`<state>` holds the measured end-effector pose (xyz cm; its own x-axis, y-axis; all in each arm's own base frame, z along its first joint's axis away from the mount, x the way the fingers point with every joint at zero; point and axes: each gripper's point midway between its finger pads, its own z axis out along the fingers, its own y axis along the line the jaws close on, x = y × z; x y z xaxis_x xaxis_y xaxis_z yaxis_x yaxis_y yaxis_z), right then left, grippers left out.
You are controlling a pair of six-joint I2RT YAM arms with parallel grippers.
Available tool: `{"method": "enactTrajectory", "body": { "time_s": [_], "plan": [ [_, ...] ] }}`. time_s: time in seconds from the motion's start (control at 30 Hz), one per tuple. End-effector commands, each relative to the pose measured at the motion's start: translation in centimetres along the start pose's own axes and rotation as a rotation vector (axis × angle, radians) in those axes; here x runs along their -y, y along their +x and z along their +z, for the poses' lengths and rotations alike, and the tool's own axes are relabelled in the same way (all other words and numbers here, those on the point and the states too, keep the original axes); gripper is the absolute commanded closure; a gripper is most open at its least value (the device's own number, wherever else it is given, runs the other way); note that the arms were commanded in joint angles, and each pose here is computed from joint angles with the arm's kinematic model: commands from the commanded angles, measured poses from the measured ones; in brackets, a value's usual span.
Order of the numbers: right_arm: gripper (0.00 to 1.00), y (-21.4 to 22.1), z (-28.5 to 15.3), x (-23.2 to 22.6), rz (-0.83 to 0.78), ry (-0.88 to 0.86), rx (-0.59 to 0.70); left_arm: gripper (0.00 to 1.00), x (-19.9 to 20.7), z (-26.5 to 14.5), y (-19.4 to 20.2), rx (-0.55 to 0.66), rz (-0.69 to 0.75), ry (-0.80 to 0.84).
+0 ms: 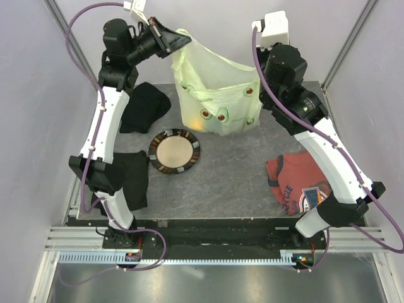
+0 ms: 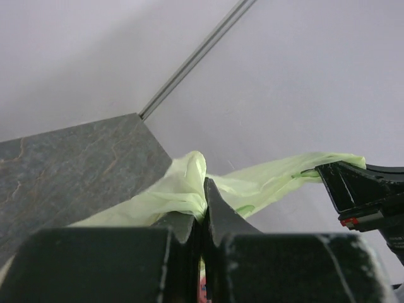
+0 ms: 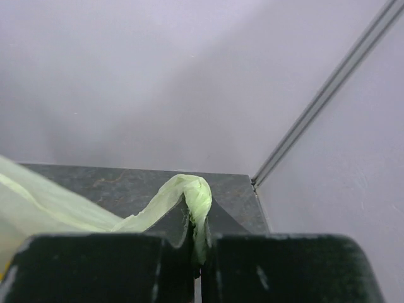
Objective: Place the fruits into the plastic bag
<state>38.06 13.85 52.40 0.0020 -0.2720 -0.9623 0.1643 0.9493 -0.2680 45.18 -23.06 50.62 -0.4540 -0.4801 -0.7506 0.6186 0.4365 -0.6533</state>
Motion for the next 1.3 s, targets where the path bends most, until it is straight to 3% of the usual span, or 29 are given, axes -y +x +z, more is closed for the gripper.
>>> {"method": "enactTrajectory", "body": {
  "time_s": [0.0, 0.2, 0.4, 0.43, 0.5, 0.53, 0.63, 0.67, 0.8, 0.83, 0.87, 0.9, 0.93, 1.13, 1.27],
  "plan": [
    [1.00, 2.9, 1.8, -0.5, -0.078, -0.001, -0.041, 0.99, -5.2, 3.4, 3.9, -0.119, -0.162, -0.024],
    [1.00, 7.2, 2.7, -1.1, -0.129, -0.017, -0.116, 0.99, -10.1, 6.3, 11.2, -0.271, -0.193, -0.053],
    [0.99, 10.5, 2.9, -2.3, -0.102, -0.060, -0.169, 0.98, -11.6, 6.5, 12.9, -0.301, -0.139, -0.086],
    [0.94, 10.7, 2.9, -2.5, -0.098, -0.070, -0.170, 0.97, -11.6, 6.4, 12.9, -0.302, -0.126, -0.090],
    [0.87, 11.3, 2.7, -2.7, -0.075, -0.087, -0.177, 0.86, -11.2, 6.0, 12.5, -0.290, -0.073, -0.105],
    [0.78, 11.8, 2.6, -3.0, -0.069, -0.110, -0.184, 0.81, -11.1, 5.8, 12.3, -0.282, -0.052, -0.112],
    [0.65, 11.9, 2.2, -3.2, -0.035, -0.145, -0.181, 0.54, -10.7, 4.9, 11.5, -0.241, 0.025, -0.159],
    [0.60, 12.0, 2.1, -3.5, -0.020, -0.168, -0.178, 0.35, -11.1, 4.6, 11.4, -0.229, 0.043, -0.187],
    [0.20, 11.4, 1.4, -4.1, 0.033, -0.257, -0.138, 0.16, -10.2, 2.9, 9.6, -0.167, 0.129, -0.240],
    [0.16, 11.4, 1.0, -4.0, 0.043, -0.274, -0.124, 0.14, -9.6, 2.2, 9.3, -0.152, 0.144, -0.247],
    [0.12, 11.1, 0.7, -4.3, 0.053, -0.303, -0.108, 0.02, -9.5, 1.7, 8.7, -0.126, 0.160, -0.271],
    [0.03, 10.5, 0.5, -4.6, 0.076, -0.333, -0.081, 0.02, -9.3, 1.2, 8.3, -0.109, 0.178, -0.284],
    [0.02, 10.1, 0.0, -4.5, 0.090, -0.348, -0.063, 0.02, -9.2, 0.8, 8.1, -0.096, 0.187, -0.298],
    [0.02, 6.6, -3.5, -4.5, 0.190, -0.505, 0.103, 0.01, -8.8, -4.1, 6.7, 0.004, 0.241, -0.442],
    [0.02, 5.5, -5.3, -3.2, 0.281, -0.507, 0.173, 0.01, -8.2, -7.7, 5.5, 0.085, 0.287, -0.540]
  ]
}}
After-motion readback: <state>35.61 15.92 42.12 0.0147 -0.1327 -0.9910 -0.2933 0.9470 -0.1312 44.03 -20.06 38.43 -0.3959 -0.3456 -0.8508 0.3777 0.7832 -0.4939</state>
